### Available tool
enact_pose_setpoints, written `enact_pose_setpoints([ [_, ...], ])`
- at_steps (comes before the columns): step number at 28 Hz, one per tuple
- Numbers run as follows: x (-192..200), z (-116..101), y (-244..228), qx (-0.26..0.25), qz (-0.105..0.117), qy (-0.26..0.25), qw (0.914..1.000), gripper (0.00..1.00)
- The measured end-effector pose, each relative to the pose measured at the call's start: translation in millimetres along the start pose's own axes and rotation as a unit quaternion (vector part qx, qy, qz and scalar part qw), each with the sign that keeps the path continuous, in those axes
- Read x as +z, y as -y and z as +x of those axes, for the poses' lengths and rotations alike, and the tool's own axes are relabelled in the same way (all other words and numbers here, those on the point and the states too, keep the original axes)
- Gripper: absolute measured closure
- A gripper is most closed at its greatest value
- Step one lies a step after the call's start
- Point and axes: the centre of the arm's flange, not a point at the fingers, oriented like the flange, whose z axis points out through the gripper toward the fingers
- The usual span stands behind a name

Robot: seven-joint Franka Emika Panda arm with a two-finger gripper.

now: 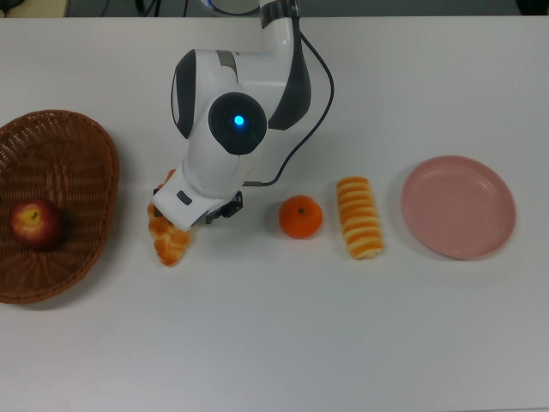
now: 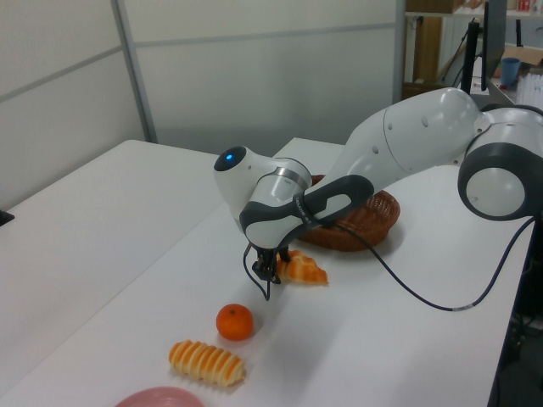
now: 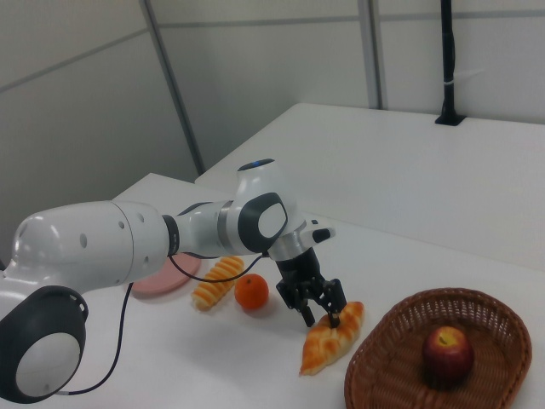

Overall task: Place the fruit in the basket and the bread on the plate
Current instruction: 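Carry the croissant to the pink plate and release it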

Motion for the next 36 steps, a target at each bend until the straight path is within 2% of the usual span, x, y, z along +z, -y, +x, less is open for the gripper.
enact_pose_setpoints([
  [1, 0.2, -0.1, -1.8, 0.001, 0.000, 0.000, 1.0000, 0.41],
  [4, 0.5, -0.2, -6.8, 0.005, 0.000, 0.000, 1.0000, 0.49],
  [6, 0.5, -0.3, -11.5, 0.008, 0.000, 0.000, 1.0000, 0.61],
  [11, -1.0, -0.3, -18.1, 0.013, 0.000, -0.002, 0.9999, 0.79],
  [15, -3.3, -0.4, -19.1, 0.015, -0.001, -0.004, 0.9999, 0.89],
  [23, -25.2, 3.5, -24.1, 0.026, 0.000, -0.024, 0.9994, 0.89],
  [28, -59.7, 9.0, -12.8, 0.028, 0.018, -0.053, 0.9981, 0.89],
  [31, -81.2, 10.9, 11.8, 0.014, 0.028, -0.069, 0.9971, 0.89],
  [36, -127.4, 11.7, 79.7, -0.003, 0.047, -0.103, 0.9936, 0.89],
])
